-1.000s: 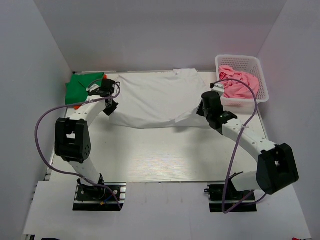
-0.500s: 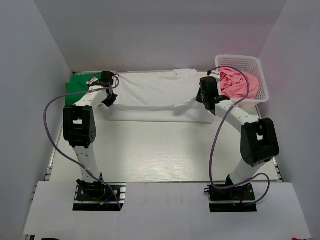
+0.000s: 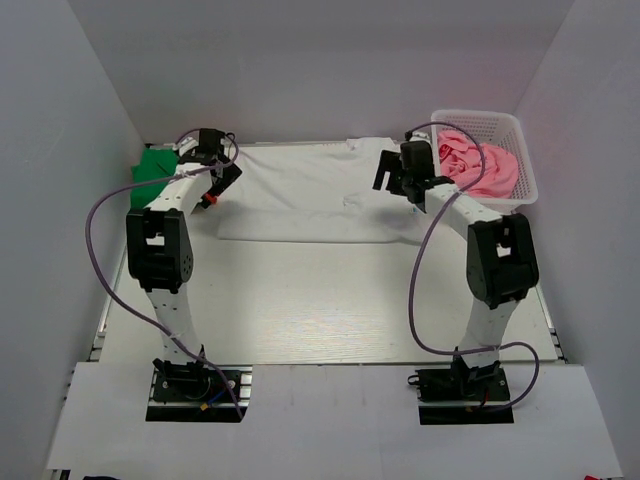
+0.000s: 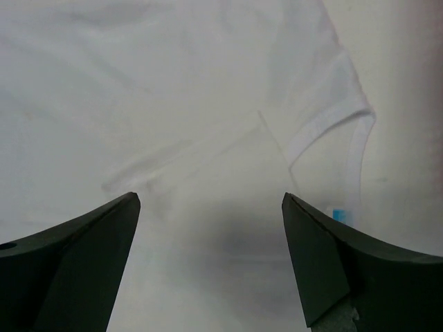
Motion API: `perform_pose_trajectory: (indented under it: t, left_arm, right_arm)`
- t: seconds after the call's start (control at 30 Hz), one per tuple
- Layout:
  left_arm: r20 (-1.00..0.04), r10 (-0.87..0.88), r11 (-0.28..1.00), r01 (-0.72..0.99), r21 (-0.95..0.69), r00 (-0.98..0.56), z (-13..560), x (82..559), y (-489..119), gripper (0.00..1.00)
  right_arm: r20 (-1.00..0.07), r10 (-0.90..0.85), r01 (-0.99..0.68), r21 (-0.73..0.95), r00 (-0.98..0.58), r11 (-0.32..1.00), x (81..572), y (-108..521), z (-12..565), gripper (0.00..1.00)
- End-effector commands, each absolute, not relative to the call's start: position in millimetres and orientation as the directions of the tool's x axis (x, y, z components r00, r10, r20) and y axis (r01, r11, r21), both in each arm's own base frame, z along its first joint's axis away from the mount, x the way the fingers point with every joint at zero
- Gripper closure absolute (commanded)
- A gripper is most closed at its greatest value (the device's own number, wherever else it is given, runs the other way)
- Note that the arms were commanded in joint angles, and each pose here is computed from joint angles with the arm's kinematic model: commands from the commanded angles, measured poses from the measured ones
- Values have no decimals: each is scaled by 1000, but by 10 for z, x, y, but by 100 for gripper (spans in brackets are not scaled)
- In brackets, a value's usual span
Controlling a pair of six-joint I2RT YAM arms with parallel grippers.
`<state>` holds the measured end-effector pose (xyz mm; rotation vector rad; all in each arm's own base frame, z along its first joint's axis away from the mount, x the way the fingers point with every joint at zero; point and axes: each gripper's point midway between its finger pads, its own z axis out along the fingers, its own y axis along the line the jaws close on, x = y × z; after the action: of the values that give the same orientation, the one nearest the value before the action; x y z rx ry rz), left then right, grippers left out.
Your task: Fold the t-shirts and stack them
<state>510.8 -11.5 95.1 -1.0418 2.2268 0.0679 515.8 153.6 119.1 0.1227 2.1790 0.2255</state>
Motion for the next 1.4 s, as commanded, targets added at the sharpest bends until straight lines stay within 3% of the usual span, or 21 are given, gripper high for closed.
perform_pose_trajectory:
  t: [0.0,0.03,0.17,0.37,0.6,0.7,0.9,0.97,1.03,1.07,1.1,1.17,1.2,1.27,1.37]
  left_arm:
    - [-613,-628,753,-573,-323,-479,1415,5035,-329,0]
    - [-608,-626,764,-541,-352,-488,1466,5008,-392,0]
    - [-530,-600,800,-442,-405,-600,1085,4812,-697,0]
    - [-470,-585,811,-477,-338,-661,693,4611,-672,0]
    - [-406,-579,815,-521,-254,-707,302,4299,-602,0]
    - [-360,-575,817,-543,-196,-735,140,4029,-550,0]
    - [-297,-617,782,-609,-129,-729,-37,3204,-432,0]
    - [-285,-622,782,-600,-172,-729,51,2996,-506,0]
    - [-206,-640,768,-617,-169,-740,-71,2590,-555,0]
    - [-224,-640,768,-605,-212,-735,36,2537,-604,0]
    - [-182,-647,761,-615,-205,-741,-47,2293,-618,0]
    - [-169,-658,750,-620,-231,-734,-32,2103,-639,0]
    - [-212,-661,745,-597,-296,-720,165,2155,-685,0]
    - [-270,-665,743,-579,-335,-696,353,2205,-658,0]
    - [-398,-675,737,-534,-415,-621,830,2427,-596,0]
  right_arm:
    - [-810,190,-120,304,-554,945,4824,1707,1614,11]
    - [-781,182,-116,309,-598,944,4648,1681,1332,11]
    - [-746,191,-101,327,-638,940,4384,1632,1107,11]
    - [-702,179,-49,291,-689,955,4342,1473,716,11]
    - [-545,231,19,366,-806,930,4177,1473,195,11]
    - [-437,251,75,382,-864,921,3811,1447,-23,11]
    - [-399,308,133,408,-864,903,3025,1301,-20,9]
    - [-403,317,147,400,-859,905,2867,1242,70,9]
    - [-398,309,135,407,-864,903,2575,1197,110,9]
    - [-359,289,128,410,-887,903,2381,1202,57,9]
    - [-412,255,56,437,-875,898,2335,1237,214,9]
    - [-407,230,34,435,-884,900,2182,1232,230,9]
    - [-477,218,-20,444,-851,896,2233,1244,430,9]
    - [-501,205,-43,440,-841,897,2224,1244,568,9]
    - [-630,189,-152,447,-753,881,2393,1300,1011,9]
